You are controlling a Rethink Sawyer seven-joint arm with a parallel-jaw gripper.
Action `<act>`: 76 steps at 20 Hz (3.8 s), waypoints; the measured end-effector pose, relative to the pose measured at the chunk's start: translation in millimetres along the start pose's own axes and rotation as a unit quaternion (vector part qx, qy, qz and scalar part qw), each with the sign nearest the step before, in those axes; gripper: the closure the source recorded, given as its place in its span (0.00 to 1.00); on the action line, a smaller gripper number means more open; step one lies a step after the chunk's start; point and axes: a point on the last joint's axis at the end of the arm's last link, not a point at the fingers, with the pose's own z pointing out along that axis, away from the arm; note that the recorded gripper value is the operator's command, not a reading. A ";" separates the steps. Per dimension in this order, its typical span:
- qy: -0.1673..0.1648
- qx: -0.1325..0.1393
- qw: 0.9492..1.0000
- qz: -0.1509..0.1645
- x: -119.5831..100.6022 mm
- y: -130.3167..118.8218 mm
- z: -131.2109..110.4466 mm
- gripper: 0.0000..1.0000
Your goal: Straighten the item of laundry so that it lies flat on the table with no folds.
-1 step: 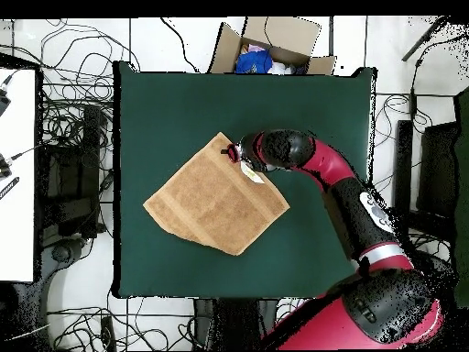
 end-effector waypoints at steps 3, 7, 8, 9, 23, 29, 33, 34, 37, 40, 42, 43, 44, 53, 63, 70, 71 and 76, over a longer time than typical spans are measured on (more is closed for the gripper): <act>0.001 -0.002 1.000 0.001 -0.2 -0.6 -0.1 0.00; 0.000 -0.005 1.000 0.005 -0.2 -1.3 -0.3 0.00; 0.000 -0.005 1.000 0.005 -0.2 -1.5 -0.4 0.00; 0.000 -0.006 1.000 0.006 -0.1 -1.6 -0.4 0.00; 0.004 -0.014 1.000 0.022 5.9 -11.8 4.2 1.00; 0.005 -0.016 1.000 0.024 5.7 -12.5 4.1 1.00; 0.004 -0.017 1.000 0.024 5.7 -12.5 3.8 1.00; 0.003 -0.017 1.000 0.024 6.0 -12.7 3.3 1.00; -0.001 -0.017 1.000 0.026 7.8 -13.9 1.4 1.00; -0.009 -0.009 1.000 0.025 12.7 -18.3 -5.4 1.00; -0.012 0.003 1.000 0.019 17.7 -22.0 -14.3 1.00; -0.014 0.008 1.000 0.017 19.6 -24.0 -18.9 1.00; -0.018 0.024 1.000 0.009 24.1 -29.5 -31.1 1.00; -0.048 0.086 0.995 -0.020 25.6 -52.2 -76.4 1.00; -0.081 0.131 0.986 -0.060 -3.3 -48.9 -108.9 1.00; -0.082 0.155 0.981 -0.080 -9.2 -50.3 -126.3 1.00; -0.081 0.158 0.981 -0.082 -9.1 -51.0 -128.2 1.00; -0.078 0.179 0.977 -0.090 -4.8 -59.9 -142.4 1.00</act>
